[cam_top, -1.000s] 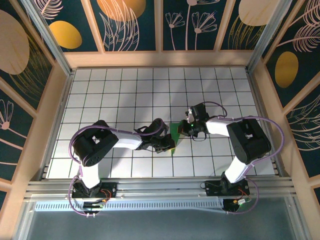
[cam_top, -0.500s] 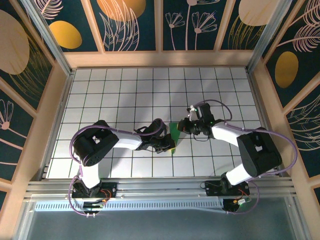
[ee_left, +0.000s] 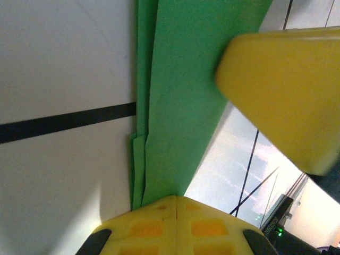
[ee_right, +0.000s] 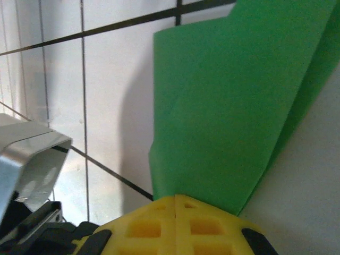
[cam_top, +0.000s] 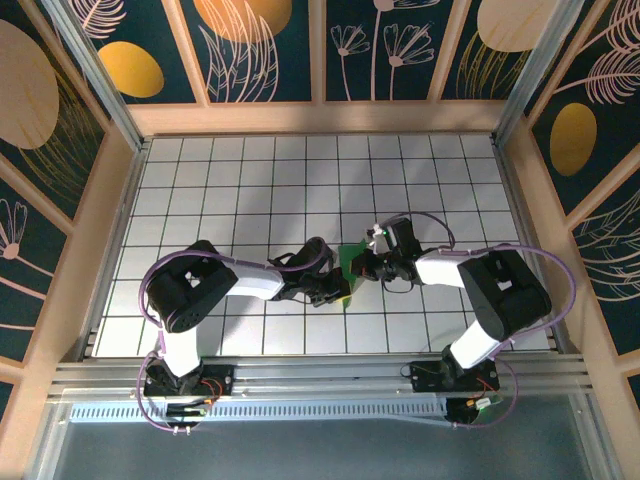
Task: Fold a paper plane with a square sheet of paper (fold left side to right side)
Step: Fold the wing for the fifth time at the center of the table.
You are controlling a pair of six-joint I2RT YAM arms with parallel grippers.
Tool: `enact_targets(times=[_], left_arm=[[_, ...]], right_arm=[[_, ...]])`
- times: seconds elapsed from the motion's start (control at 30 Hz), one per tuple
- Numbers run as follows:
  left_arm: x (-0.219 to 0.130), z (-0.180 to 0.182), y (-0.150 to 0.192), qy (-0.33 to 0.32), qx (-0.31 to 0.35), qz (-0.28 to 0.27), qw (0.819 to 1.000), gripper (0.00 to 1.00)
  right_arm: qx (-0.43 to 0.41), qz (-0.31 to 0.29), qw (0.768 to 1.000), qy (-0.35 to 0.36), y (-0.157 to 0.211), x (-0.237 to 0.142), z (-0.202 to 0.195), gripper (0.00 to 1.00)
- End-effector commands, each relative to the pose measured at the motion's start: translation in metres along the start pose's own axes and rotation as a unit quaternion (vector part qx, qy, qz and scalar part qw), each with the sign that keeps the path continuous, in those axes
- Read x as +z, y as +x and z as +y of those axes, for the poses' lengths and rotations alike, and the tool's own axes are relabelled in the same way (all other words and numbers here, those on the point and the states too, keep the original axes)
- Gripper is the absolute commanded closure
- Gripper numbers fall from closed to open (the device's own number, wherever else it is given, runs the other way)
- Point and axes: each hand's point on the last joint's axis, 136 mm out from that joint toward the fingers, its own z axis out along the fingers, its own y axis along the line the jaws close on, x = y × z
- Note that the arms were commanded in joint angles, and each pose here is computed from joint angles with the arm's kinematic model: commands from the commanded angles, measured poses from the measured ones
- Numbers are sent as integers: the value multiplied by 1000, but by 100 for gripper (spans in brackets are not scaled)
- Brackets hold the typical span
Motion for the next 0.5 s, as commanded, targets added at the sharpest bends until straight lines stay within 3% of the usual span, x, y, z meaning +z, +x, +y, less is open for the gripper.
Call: enact_targets(times=[0.0, 0.47], left_arm=[[6, 51, 16, -79, -71, 21, 994, 100], [6, 53, 17, -84, -71, 22, 994, 100]], right_arm=[[-17, -7, 1000, 2, -9, 6, 2, 100], [-12, -11, 999, 45, -27, 13, -22, 100]])
